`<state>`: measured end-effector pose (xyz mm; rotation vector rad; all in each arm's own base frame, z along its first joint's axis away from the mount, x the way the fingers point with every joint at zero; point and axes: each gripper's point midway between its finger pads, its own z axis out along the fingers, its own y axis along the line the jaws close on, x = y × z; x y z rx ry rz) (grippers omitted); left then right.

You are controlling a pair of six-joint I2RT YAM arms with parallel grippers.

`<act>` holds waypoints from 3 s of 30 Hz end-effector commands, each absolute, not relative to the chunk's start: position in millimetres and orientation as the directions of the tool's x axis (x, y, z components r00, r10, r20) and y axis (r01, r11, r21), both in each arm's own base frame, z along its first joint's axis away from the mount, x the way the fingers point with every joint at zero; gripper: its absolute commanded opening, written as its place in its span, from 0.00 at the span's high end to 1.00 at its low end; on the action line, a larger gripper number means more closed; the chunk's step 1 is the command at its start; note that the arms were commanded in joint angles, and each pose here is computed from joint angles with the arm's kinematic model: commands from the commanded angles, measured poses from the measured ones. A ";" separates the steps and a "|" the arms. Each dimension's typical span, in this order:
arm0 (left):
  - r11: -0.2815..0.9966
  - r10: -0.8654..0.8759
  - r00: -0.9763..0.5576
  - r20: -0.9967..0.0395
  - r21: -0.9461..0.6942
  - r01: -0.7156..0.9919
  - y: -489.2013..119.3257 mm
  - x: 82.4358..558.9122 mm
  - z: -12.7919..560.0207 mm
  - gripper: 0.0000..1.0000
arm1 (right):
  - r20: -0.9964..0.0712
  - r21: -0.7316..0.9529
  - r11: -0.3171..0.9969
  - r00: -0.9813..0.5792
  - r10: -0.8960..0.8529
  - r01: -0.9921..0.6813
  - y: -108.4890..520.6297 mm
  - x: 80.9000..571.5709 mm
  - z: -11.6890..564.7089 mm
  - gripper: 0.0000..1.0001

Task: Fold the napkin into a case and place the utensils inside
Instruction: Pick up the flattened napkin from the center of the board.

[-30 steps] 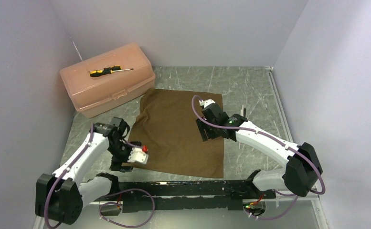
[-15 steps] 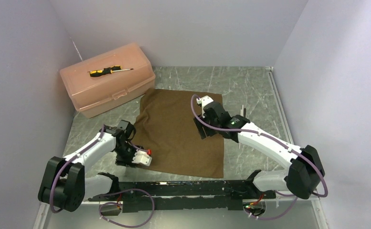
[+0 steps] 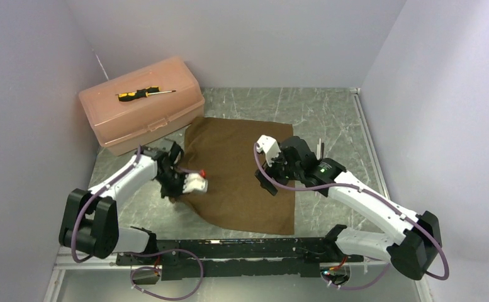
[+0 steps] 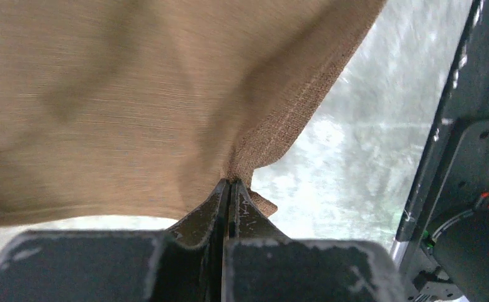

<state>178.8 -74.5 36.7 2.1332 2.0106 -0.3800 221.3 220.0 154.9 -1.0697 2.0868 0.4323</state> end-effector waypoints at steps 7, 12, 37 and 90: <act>0.226 0.770 -0.335 -0.543 -0.259 0.939 -134.2 221.5 130.2 0.97 | -0.702 -0.061 0.374 -0.227 -0.675 -0.925 210.3 181.8 166.1 0.17; 0.325 0.705 -0.477 -0.525 -0.359 0.875 -135.5 245.8 140.3 0.97 | -0.667 -0.044 0.330 -0.218 -0.713 -0.943 214.8 167.2 149.0 0.18; 0.582 0.609 -0.631 -0.480 -0.270 0.767 -107.8 318.6 127.1 0.97 | -0.568 0.022 0.230 -0.202 -0.798 -0.973 240.3 151.8 100.1 0.11; 0.622 0.585 -0.649 -0.487 -0.245 0.744 -111.7 308.1 120.6 0.97 | -0.520 -0.151 0.364 -0.239 -0.820 -0.919 246.0 186.8 105.6 0.38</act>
